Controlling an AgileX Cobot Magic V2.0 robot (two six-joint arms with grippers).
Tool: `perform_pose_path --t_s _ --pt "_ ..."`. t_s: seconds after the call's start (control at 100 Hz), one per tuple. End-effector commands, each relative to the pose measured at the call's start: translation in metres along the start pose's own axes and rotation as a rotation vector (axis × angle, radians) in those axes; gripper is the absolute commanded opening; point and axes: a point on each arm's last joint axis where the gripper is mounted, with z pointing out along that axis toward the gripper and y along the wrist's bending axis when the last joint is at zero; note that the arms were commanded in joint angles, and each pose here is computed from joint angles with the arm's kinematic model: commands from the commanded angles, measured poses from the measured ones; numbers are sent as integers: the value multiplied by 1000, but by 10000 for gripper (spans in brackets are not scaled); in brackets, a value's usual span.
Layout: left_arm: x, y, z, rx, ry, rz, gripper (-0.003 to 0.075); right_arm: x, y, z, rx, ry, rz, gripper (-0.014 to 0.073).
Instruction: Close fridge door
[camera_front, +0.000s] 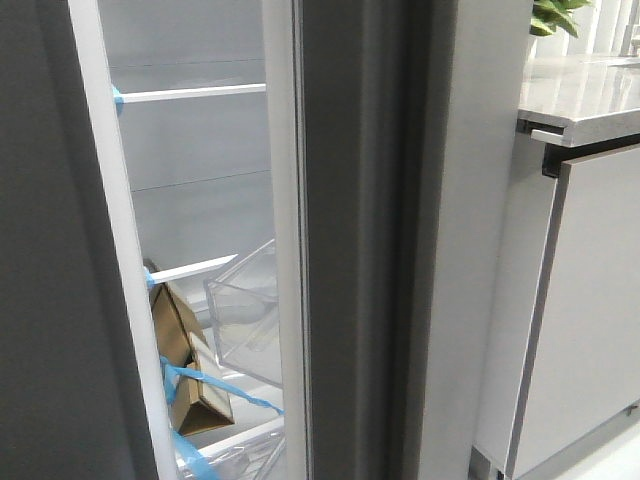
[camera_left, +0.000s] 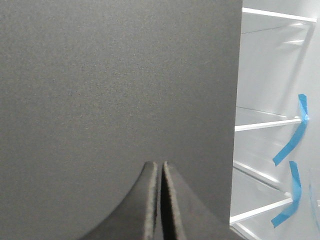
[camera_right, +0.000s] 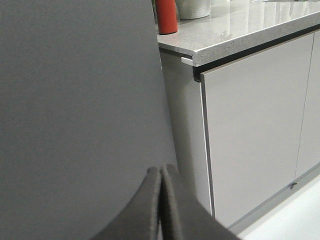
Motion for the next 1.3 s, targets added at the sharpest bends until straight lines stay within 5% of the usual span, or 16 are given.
perform_pose_path --t_s 0.0,0.19,0.38,0.929,1.289 --pt "5 1 -1 -1 -49 -6 -20 -2 -1 -1 3 -84 -14 -46" --pt "5 1 -1 -1 -49 -6 -20 -7 -1 -1 1 -141 -11 -46" --pt "5 1 -1 -1 -49 -6 -20 -30 1 -7 -17 -255 116 -46" --pt "5 1 -1 -1 -49 -6 -20 -167 33 -3 -106 69 130 -46" --pt "5 1 -1 -1 -49 -6 -20 -193 48 67 -216 253 235 -46"
